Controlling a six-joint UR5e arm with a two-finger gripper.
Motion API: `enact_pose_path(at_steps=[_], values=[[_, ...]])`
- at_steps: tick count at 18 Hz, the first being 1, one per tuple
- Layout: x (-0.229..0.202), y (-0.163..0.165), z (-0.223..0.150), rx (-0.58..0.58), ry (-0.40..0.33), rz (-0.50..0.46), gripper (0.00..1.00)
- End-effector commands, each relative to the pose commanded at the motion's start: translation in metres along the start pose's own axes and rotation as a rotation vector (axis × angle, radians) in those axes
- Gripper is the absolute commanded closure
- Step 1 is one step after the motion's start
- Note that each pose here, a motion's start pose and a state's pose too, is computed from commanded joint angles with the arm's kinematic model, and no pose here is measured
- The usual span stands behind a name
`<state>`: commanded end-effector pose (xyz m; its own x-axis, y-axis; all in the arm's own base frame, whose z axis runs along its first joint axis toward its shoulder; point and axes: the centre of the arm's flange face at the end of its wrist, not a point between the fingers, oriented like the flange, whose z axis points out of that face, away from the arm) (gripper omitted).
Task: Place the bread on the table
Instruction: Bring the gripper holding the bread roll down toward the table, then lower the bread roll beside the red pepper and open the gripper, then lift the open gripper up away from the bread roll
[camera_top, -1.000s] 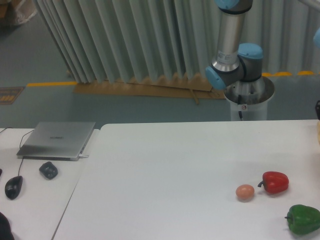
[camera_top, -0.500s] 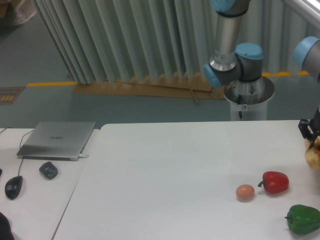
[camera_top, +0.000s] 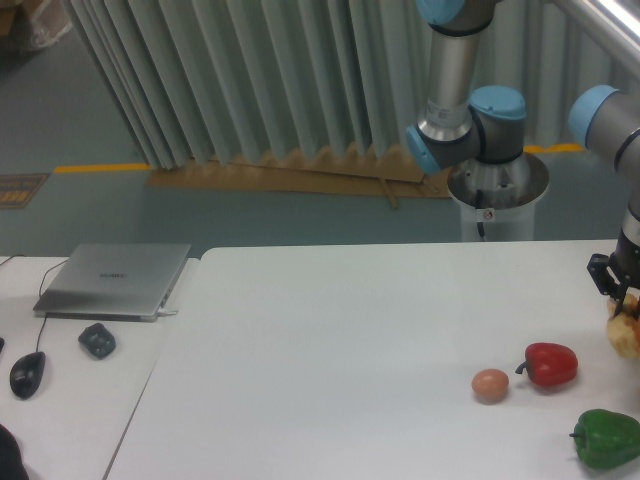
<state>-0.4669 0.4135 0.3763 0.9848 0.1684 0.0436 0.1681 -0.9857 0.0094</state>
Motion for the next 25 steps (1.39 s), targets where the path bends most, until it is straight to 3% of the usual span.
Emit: enact_pose_path(at_steps=[1, 2, 3, 13, 17, 22, 25], values=[[0.0, 0.0, 0.001, -0.002, 0.0, 0.0, 0.61], [-0.001, 0.0, 0.002, -0.003, 0.001, 0.0, 0.47], [0.001, -0.001, 0.002, -0.004, 0.0, 0.009, 0.0], [0.005, -0.002, 0.005, -0.042, -0.029, 0.031, 0.0], [0.007, -0.001, 0.006, -0.046, -0.025, 0.147, 0.0], [-0.009, 0.008, 0.003, -0.032, -0.06, 0.177, 0.0], [-0.02, 0.022, -0.003, -0.057, -0.069, 0.275, 0.0]])
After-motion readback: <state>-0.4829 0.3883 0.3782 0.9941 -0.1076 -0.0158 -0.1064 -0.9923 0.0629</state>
